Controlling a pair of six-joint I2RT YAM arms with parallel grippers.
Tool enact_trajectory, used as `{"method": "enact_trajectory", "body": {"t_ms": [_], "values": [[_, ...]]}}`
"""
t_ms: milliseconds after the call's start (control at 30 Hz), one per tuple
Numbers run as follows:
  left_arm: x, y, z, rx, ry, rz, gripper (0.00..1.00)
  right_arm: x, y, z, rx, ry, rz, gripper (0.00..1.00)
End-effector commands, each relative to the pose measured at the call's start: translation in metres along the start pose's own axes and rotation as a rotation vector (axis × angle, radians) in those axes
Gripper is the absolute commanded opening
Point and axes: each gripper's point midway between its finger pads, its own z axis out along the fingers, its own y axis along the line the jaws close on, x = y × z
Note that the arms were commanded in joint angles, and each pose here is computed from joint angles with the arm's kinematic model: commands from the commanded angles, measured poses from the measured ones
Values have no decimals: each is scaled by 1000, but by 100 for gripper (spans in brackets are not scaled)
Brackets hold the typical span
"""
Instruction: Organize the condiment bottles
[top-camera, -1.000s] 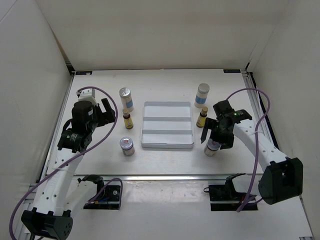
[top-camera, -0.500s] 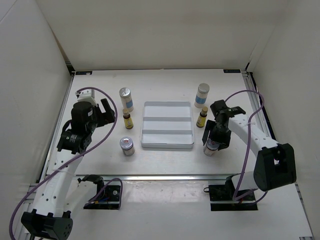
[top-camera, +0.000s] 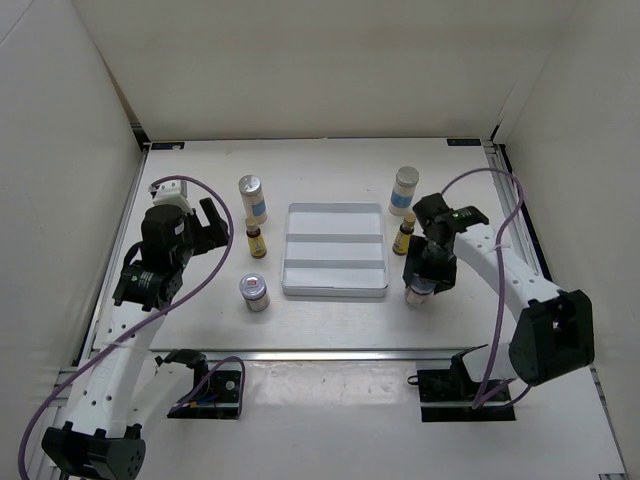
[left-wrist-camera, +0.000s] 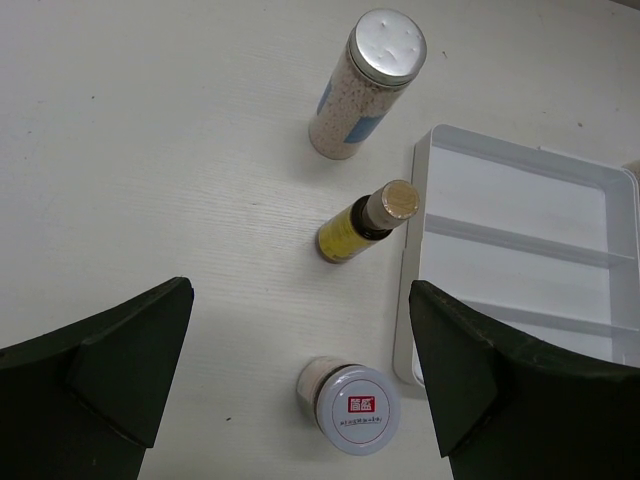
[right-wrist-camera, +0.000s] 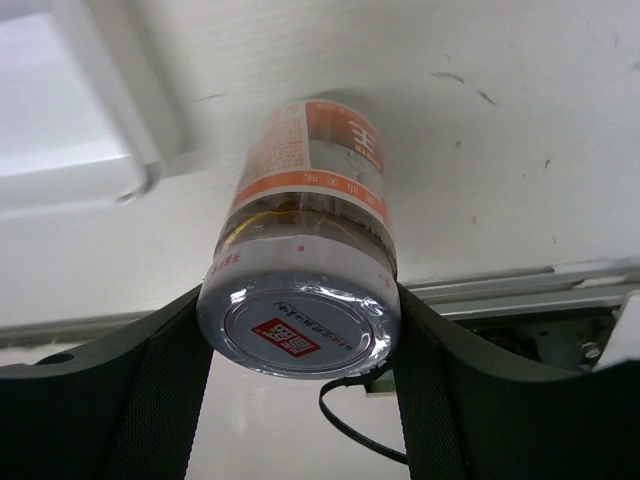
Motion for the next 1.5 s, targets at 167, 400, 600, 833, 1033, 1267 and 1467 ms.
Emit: {"method": "enact_trajectory", "body": {"t_ms": [167, 400, 600, 833, 1033, 1267, 1467], "values": [[-4, 3, -4, -11, -21, -13, 100, -34, 78, -91, -138, -254, -337, 0], [-4, 4, -4, -20, -24, -13, 100, -28, 118, -56, -124, -175, -482, 0], [-3, 5, -2, -23, -16, -11, 100, -20, 123, -25, -92, -112, -517, 0], [3, 6, 2, -29, 2, -8, 100, -13, 119, -7, -72, -67, -540, 10], [14, -3, 10, 13, 11, -38, 100, -13, 119, -1, -64, -59, -531, 43], [32, -29, 0, 183, 93, -13, 100, -33, 117, -34, -41, -174, -519, 100], [57, -63, -27, 370, 285, -61, 100, -43, 115, -96, -140, -350, -479, 100]]}}
